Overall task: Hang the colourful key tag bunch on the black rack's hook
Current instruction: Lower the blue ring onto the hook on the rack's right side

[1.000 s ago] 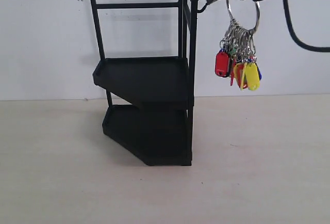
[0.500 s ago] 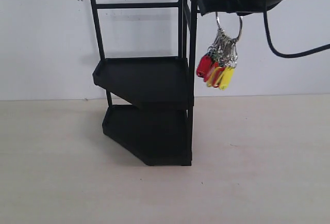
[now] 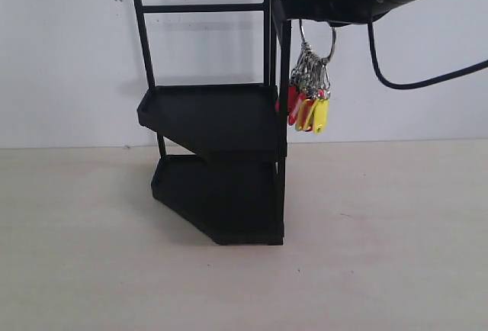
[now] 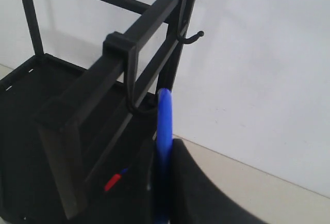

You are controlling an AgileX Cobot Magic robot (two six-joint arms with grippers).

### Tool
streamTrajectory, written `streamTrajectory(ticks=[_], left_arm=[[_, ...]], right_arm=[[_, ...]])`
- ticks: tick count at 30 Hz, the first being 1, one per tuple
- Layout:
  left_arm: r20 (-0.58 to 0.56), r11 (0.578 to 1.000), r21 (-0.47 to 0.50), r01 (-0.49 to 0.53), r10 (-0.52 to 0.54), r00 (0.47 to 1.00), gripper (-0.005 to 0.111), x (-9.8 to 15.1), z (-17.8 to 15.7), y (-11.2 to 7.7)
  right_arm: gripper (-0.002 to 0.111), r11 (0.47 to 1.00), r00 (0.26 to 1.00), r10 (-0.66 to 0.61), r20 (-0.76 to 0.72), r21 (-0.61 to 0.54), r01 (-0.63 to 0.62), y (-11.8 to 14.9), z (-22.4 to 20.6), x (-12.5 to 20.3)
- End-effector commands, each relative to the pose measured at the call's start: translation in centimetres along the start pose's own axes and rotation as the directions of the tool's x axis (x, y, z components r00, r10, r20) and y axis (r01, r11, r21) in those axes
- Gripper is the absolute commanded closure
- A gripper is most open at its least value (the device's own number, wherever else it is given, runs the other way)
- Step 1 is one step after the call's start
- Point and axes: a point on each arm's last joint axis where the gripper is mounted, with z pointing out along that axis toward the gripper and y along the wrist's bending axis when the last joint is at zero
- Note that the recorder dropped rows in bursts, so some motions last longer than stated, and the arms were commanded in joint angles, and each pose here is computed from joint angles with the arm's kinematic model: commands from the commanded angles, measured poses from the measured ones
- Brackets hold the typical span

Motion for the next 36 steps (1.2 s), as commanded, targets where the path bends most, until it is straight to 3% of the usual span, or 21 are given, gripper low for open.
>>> streamTrajectory(ticks=[1, 30, 33, 36], left_arm=[[0.011, 1.000, -0.001, -0.008, 0.008, 1.000, 0.102, -0.1, 0.0, 0.0], [0.011, 1.000, -0.001, -0.008, 0.008, 1.000, 0.102, -0.1, 0.0, 0.0], [0.011, 1.000, -0.001, -0.008, 0.008, 1.000, 0.102, -0.1, 0.0, 0.0], [0.011, 1.000, -0.001, -0.008, 0.008, 1.000, 0.102, -0.1, 0.0, 0.0]], right_arm=[[0.108, 1.000, 0.999, 0.020, 0.036, -0.017, -0.020, 0.0, -0.2, -0.4], [0.108, 0.996, 0.997, 0.074, -0.029, -0.038, -0.075, 0.4, 0.9, 0.5], [0.097, 0.996, 0.997, 0.079, -0.027, -0.041, -0.080, 0.5, 0.9, 0.5], [0.070, 0.995, 0.996, 0.085, -0.016, -0.049, -0.086, 0.5, 0.9, 0.4]])
